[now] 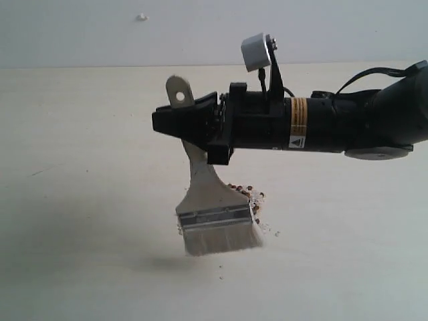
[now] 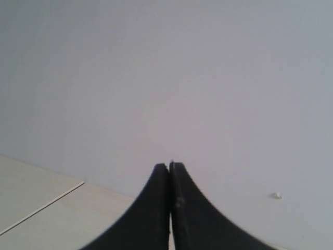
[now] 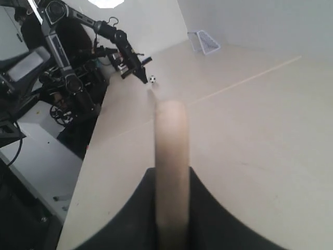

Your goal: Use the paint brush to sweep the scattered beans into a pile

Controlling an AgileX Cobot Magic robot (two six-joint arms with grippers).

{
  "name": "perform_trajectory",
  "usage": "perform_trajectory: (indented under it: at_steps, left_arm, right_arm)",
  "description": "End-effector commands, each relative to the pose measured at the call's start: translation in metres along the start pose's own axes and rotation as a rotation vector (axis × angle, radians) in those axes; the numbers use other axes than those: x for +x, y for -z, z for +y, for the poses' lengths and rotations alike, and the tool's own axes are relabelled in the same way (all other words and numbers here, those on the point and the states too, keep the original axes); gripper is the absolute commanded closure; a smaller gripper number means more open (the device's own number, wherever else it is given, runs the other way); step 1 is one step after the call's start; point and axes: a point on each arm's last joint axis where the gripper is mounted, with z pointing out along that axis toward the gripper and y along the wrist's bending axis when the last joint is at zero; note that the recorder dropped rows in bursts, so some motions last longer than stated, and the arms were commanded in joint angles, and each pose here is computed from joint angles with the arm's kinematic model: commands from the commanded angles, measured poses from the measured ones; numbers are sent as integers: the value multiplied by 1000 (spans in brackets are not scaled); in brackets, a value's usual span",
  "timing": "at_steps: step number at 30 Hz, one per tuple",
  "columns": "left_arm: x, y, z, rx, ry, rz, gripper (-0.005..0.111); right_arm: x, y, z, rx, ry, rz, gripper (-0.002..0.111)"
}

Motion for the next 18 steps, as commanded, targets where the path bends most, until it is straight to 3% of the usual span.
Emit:
perform_trajectory:
  at_steps: [1,18]
  left_arm:
    - [0,1,0,-1,1,-6,107]
    - [0,1,0,-1,1,-6,107]
  right_arm:
    - [16,-3,5,-20,-19,32,108]
    - [43,3,0,5,38,79,108]
